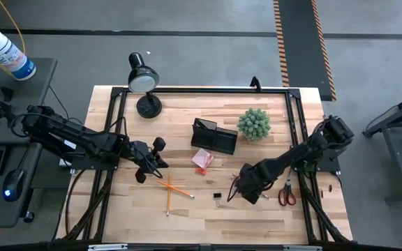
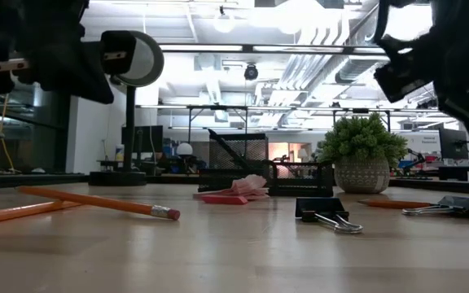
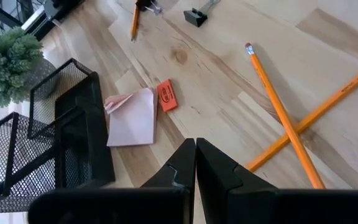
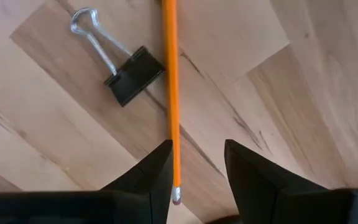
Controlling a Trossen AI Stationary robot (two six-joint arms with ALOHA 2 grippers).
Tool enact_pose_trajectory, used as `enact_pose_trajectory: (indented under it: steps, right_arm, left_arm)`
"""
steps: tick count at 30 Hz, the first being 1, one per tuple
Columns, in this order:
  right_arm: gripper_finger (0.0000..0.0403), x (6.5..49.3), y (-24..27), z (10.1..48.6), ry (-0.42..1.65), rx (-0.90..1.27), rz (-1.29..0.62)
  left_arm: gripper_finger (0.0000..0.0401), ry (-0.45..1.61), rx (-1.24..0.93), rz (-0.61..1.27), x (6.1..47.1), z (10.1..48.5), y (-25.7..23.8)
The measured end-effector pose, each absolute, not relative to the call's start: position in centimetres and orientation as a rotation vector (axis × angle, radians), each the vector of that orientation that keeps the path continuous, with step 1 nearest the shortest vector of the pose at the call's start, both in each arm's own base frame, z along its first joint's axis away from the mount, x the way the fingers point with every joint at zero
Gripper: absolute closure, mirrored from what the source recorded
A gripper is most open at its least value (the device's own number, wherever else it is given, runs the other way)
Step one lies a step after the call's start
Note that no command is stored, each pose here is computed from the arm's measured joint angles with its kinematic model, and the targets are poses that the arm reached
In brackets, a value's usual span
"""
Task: Pick and place office supplies into organizer
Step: Put the right orange pencil into the black desk organizer
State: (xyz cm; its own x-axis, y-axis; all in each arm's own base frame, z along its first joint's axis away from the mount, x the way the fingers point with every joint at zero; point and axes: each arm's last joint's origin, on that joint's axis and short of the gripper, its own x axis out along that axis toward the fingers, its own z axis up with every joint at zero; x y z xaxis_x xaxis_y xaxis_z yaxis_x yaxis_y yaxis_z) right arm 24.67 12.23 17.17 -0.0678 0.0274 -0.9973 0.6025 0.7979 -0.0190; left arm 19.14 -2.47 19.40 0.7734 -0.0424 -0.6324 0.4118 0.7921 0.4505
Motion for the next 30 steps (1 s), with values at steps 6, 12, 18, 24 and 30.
enact_pose_trajectory:
  steps: [6,12,18,24,30]
  right_arm:
    - [0.0266,24.6,11.6,16.2,1.605,0.624,-0.512]
    - [0.0266,24.9,11.6,15.9,1.573,0.618,-0.483]
    - [0.0266,25.0,11.6,15.9,1.547,0.603,-0.472]
    - [0.0266,25.4,11.8,15.9,1.512,0.607,-0.444]
    - [0.0266,25.3,11.7,15.9,1.524,0.604,-0.456]
  left_arm:
    - [0.0398,0.642,0.592,-0.254,19.2,19.5,-2.5]
    - [0.0398,0.643,0.588,-0.252,19.2,19.5,-2.5]
    - [0.0398,0.641,0.589,-0.253,19.2,19.5,-2.5]
    - [0.0398,0.641,0.589,-0.253,19.2,19.5,-2.5]
    - [0.0398,0.64,0.59,-0.253,19.2,19.5,-2.5]
